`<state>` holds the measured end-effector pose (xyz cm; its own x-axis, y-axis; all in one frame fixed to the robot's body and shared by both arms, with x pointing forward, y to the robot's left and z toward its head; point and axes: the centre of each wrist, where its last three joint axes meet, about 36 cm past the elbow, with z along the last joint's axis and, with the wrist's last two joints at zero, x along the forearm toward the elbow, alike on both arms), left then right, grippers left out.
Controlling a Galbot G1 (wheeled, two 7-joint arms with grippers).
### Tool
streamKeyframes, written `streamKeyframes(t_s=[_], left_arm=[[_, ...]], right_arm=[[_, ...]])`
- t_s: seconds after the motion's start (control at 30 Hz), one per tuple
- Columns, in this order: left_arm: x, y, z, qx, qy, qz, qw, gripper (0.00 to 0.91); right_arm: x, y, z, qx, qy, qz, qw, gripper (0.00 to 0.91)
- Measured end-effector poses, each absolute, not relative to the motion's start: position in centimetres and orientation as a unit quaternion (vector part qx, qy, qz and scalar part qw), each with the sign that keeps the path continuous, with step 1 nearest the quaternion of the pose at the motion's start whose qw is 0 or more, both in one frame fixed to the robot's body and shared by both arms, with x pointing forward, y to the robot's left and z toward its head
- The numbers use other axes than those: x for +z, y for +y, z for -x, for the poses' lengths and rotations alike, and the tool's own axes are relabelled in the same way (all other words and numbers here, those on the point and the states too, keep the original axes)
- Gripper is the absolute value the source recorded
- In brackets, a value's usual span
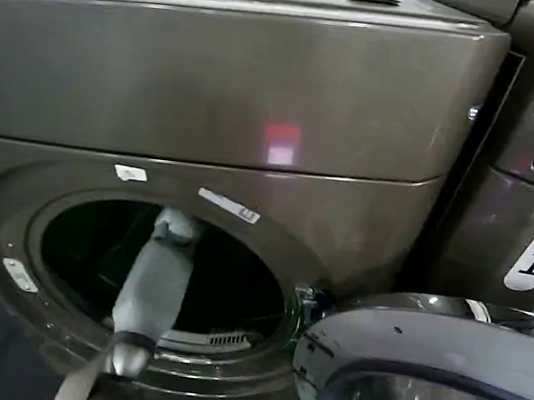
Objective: Grasp the clothes from the dryer.
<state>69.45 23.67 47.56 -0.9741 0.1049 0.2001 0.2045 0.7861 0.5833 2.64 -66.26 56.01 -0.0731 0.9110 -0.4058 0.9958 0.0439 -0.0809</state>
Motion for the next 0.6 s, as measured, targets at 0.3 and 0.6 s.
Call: streamKeyframes(t_s=[0.3, 0.6], left_arm=[[46.8, 21.3, -67.4, -0.176, -0.983, 0.001, 0.047, 0.0], [46.4, 20.8, -66.2, -0.101, -0.993, -0.038, 0.04, 0.0]], right_arm=[[56.0, -66.2, -2.4, -0.177, 0.704, -0.677, 0.12, 0.907], [56.0, -66.1, -2.1, -0.178, 0.696, -0.685, 0.12, 0.907]])
